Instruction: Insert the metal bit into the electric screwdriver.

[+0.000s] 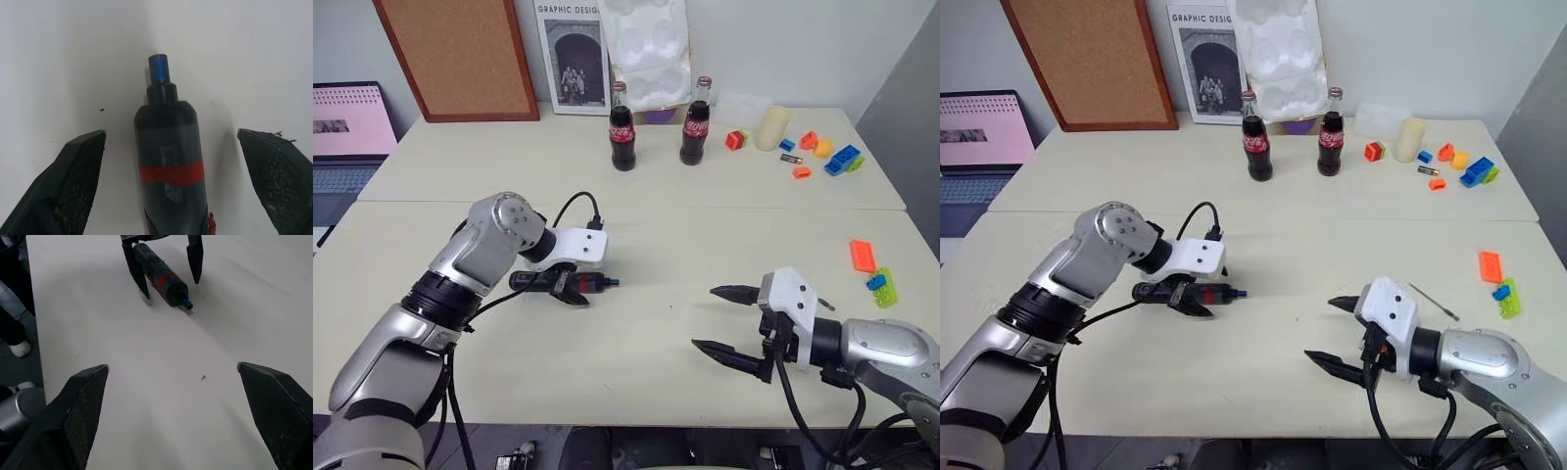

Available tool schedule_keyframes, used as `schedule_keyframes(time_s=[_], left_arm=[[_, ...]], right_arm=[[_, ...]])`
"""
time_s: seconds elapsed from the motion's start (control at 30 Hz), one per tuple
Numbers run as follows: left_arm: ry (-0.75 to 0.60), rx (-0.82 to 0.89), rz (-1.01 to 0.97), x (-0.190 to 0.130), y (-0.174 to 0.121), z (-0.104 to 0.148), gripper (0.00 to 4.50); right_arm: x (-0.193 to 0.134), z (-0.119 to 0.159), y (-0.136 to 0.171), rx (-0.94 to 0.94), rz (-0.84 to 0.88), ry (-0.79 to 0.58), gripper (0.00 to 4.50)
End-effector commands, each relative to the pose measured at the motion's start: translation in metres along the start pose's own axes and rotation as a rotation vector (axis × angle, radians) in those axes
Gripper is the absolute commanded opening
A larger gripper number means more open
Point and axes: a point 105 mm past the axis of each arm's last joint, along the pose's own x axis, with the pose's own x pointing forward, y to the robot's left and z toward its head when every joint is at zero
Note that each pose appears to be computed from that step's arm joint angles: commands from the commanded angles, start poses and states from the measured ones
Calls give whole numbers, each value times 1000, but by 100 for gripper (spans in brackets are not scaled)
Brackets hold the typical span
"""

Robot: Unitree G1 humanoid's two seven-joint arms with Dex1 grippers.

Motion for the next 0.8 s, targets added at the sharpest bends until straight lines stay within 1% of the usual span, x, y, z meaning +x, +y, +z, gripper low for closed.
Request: schedule_keyframes(time_s=[0.03,0.23,0.3,0.33,0.53,0.67,0.7,0.8], left_arm=[[25,36,32,-4,5,4,450],[56,38,33,0,4,-4,450],[60,36,29,2,2,-5,412],[59,39,29,3,2,-5,404],[40,48,35,15,-1,1,262],[35,55,37,22,-4,2,181],[32,53,38,23,-4,3,166],[33,64,41,27,-5,2,166]], right_arm=[[0,8,8,-31,9,-33,444],[2,9,9,-32,8,-38,444],[3,10,8,-32,6,-44,450],[3,10,8,-32,5,-45,450],[3,10,8,-35,3,-42,450],[3,9,8,-37,3,-36,450],[3,8,9,-37,3,-35,450],[3,7,9,-37,5,-26,450]])
